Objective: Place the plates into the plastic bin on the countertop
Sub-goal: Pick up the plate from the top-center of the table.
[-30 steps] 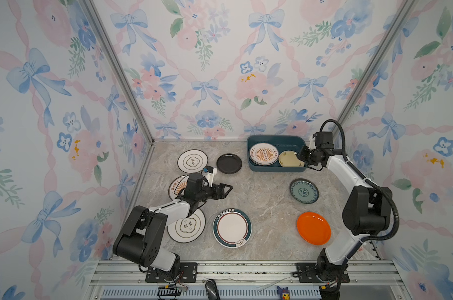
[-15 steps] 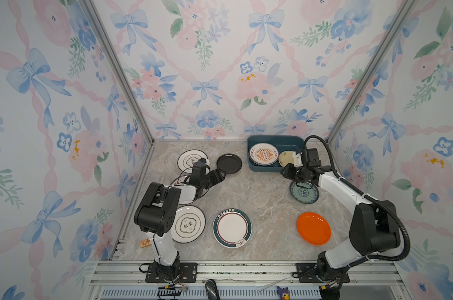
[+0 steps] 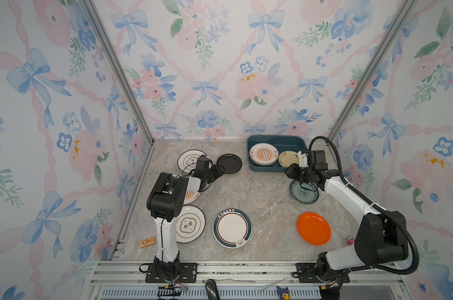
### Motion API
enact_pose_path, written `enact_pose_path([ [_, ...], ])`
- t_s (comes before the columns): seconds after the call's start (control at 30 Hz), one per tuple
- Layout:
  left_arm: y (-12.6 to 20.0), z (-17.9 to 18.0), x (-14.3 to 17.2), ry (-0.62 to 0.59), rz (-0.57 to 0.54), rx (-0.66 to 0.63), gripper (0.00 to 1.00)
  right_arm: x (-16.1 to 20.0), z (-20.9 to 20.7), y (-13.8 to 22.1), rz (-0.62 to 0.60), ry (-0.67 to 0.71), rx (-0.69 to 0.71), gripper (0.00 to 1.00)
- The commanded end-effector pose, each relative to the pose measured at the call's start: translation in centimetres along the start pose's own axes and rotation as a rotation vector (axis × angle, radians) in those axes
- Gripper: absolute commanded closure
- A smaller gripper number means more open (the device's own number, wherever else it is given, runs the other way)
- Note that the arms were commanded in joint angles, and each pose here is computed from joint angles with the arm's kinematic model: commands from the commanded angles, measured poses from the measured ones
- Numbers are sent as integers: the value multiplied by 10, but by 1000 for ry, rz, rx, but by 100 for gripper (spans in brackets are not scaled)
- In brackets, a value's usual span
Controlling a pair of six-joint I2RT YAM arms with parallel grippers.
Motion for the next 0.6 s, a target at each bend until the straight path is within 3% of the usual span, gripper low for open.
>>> enact_pose_path([
  [0.0, -12, 28, 16, 28, 54, -79, 44, 0, -1, 4, -15, -14, -21, 62],
  [0.27, -26, 46, 24, 43, 82, -105, 66, 3, -7, 6, -15, -22, -17, 62],
  [0.57, -27, 55, 23, 43, 83, -118, 80, 8, -9, 4, -3, -24, -13, 62],
])
Point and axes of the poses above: each gripper's point midway between its finger pads, its own y axis back along the fingers, its own z axis along the line the jaws close on, x = y × z, the point moved 2 cm from there along y, back along the fingers, and after that the axes turned 4 degrees about -y, right-handed, at the moved point
